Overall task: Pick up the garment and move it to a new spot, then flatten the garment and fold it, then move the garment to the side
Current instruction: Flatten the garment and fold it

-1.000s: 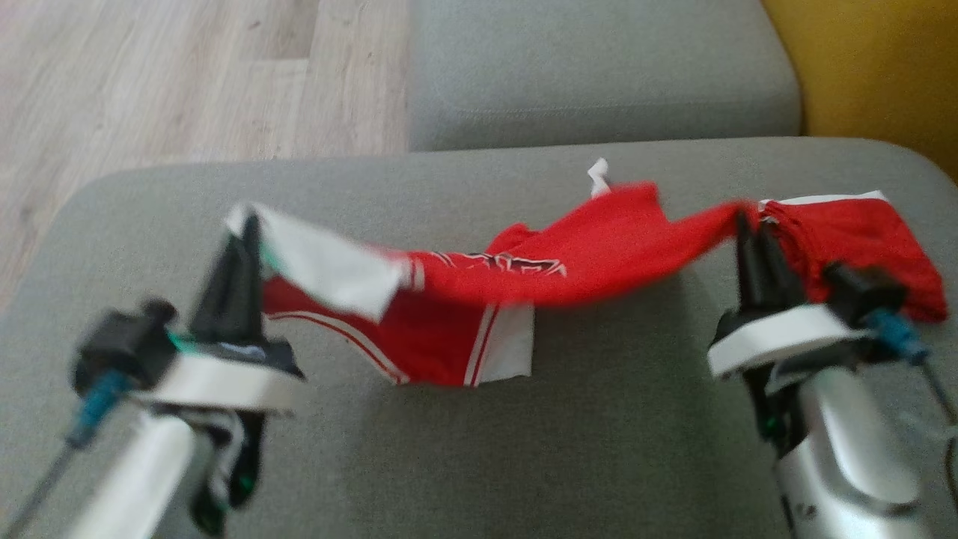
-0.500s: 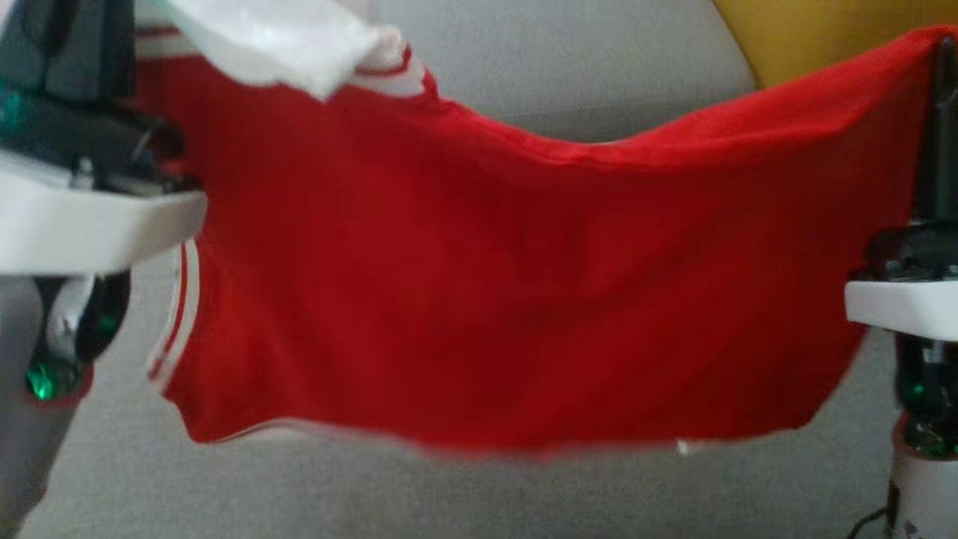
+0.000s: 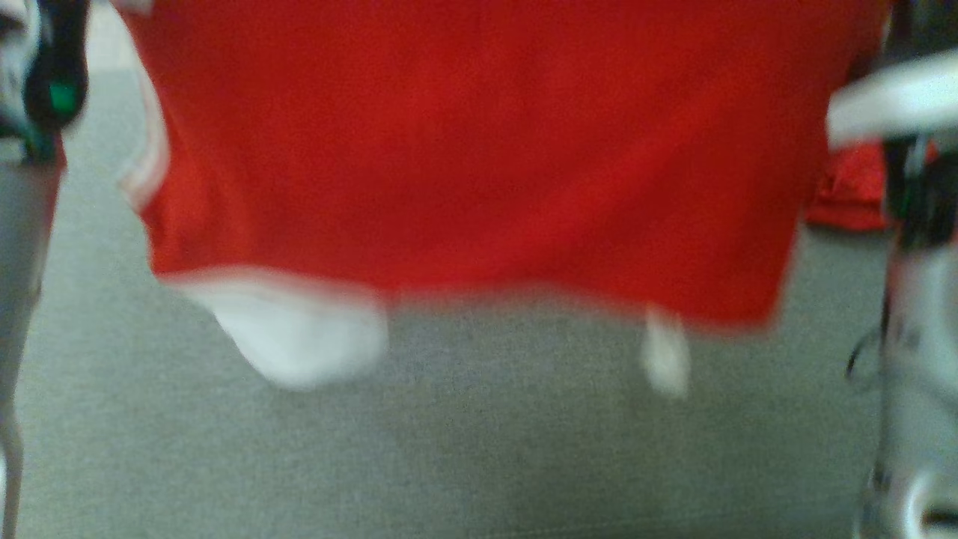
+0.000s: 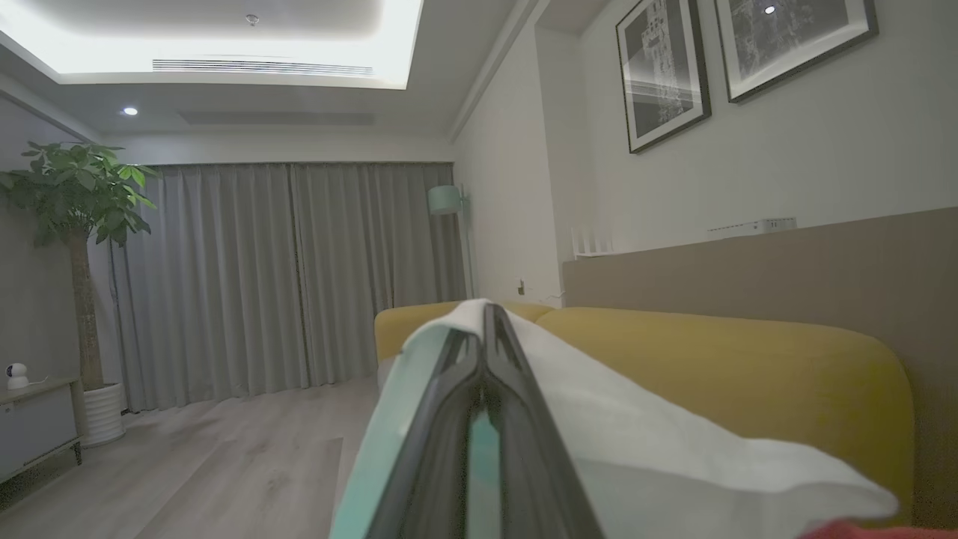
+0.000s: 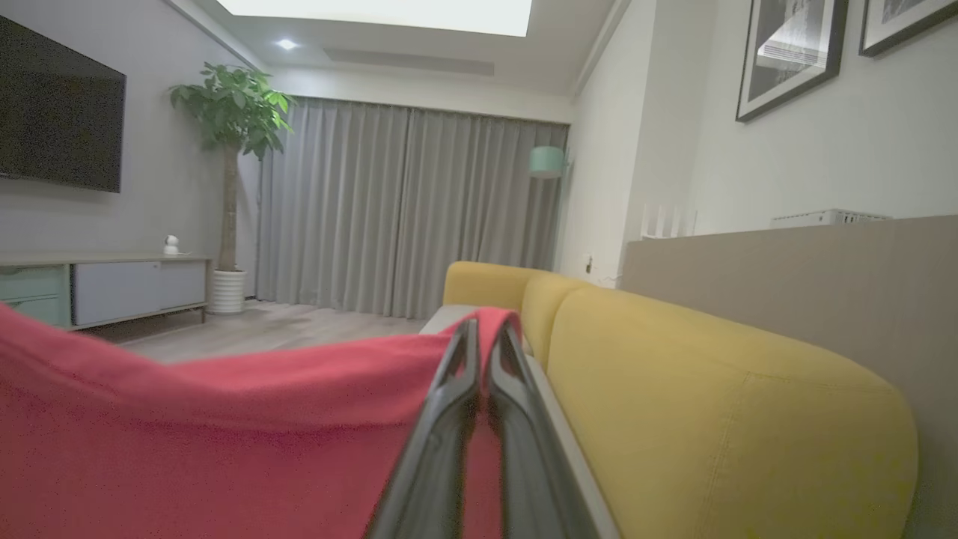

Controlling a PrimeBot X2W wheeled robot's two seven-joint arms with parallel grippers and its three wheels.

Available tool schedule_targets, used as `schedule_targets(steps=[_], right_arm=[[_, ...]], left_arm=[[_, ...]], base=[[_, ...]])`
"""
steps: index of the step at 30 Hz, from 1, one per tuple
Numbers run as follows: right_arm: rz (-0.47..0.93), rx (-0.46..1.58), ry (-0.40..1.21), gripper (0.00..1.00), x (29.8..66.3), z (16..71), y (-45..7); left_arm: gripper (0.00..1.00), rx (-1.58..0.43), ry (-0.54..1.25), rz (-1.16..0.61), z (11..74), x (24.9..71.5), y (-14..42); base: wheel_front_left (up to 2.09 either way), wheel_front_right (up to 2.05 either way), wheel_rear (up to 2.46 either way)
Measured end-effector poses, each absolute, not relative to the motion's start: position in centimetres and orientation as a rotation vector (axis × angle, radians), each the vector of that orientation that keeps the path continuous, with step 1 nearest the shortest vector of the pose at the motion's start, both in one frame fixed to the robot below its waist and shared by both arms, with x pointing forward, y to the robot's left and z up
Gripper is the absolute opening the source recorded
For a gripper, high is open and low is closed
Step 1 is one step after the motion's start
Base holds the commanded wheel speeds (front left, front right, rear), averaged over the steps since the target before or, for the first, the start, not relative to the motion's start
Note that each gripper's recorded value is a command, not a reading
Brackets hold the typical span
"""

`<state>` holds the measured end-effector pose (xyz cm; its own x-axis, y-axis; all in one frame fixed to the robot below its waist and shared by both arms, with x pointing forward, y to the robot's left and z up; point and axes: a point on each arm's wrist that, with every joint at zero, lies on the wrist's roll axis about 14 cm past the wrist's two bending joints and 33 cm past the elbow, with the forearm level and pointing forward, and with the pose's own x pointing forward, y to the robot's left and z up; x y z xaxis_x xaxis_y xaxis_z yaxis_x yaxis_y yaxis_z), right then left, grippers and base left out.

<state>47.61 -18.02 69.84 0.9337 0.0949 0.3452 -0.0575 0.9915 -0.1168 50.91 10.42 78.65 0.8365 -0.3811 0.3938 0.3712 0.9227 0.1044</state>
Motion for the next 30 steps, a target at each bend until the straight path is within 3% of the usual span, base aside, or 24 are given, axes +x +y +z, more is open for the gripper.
schedule_targets(steps=[8,15,20,25,30], right_arm=[[0.051,-0.231,-0.341,0.0,58.9,70.5,-18.5],[0.061,-0.228,-0.196,0.0,64.2,62.8,-17.4],[0.107,-0.191,-0.04,0.0,65.7,53.8,-15.7],[0.119,-0.145,0.117,0.0,64.5,45.4,-15.6],[0.115,-0.12,0.154,0.0,63.3,43.4,-16.1]], left_arm=[[0.0,0.035,-0.544,-0.335,79.7,59.4,9.7],[0.0,0.027,-0.449,-0.319,72.8,63.8,9.9],[0.0,-0.007,-0.307,-0.327,64.6,65.7,10.3],[0.0,-0.047,-0.131,-0.332,55.4,65.0,10.9],[0.0,-0.134,-0.111,-0.347,53.0,63.1,10.8]], base=[[0.0,0.0,0.0],[0.0,0.0,0.0],[0.0,0.0,0.0],[0.0,0.0,0.0],[0.0,0.0,0.0]])
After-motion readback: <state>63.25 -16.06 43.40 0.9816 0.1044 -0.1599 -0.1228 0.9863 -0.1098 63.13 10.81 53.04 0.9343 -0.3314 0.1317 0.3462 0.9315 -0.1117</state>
